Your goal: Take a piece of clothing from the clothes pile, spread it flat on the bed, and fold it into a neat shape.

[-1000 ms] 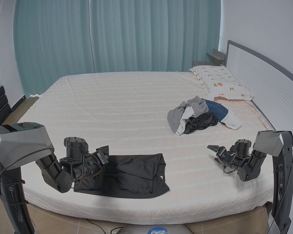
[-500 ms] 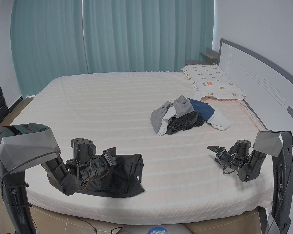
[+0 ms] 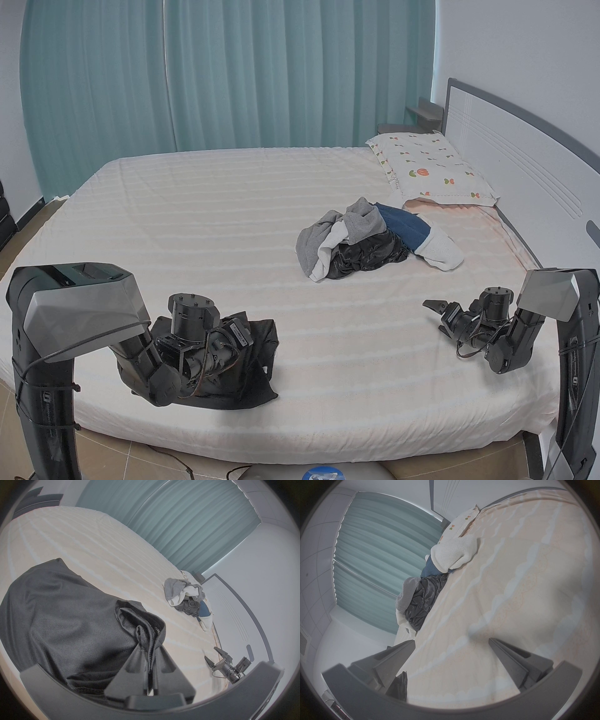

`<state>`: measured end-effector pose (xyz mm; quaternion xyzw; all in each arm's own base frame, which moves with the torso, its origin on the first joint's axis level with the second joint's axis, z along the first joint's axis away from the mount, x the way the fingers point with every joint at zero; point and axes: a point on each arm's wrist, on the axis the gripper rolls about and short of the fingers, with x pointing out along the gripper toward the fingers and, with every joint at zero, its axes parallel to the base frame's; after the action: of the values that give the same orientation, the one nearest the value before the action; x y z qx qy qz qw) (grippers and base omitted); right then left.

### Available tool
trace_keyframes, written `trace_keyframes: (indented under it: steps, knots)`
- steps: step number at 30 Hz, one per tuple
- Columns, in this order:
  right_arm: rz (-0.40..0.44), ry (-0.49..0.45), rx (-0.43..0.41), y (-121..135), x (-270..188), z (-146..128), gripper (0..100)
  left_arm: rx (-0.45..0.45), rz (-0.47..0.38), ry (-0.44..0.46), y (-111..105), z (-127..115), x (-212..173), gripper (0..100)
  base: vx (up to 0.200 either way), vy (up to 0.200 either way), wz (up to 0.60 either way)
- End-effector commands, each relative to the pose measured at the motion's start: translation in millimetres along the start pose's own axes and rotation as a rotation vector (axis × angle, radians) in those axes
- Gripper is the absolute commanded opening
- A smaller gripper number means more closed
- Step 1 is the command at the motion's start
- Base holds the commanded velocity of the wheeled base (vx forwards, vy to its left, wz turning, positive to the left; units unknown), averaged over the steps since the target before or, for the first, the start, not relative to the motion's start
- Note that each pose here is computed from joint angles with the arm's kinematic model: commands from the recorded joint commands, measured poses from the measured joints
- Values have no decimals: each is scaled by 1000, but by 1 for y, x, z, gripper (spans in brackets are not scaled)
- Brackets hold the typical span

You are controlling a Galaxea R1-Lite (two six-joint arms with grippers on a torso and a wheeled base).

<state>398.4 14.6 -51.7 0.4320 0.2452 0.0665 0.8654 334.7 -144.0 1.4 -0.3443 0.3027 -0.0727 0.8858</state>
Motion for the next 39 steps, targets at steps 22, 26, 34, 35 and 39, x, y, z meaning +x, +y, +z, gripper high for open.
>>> trace_keyframes:
  steps: [22,26,34,35,39]
  knots:
    - [-1,1,-1,0,0,0,100,-3,3,-40,-8,8,-25,100,0,0,0]
    - [-1,1,-2,0,0,0,100,-26,17,-56,1,18,-28,100,0,0,0]
    - [-1,1,-2,0,0,0,100,-57,58,-93,19,34,-26,100,0,0,0]
    - [-1,1,-2,0,0,0,100,-57,58,-93,19,34,-26,100,-200,0,0]
    - [-1,1,-10,0,0,0,100,-65,68,-95,25,37,-25,100,-200,0,0]
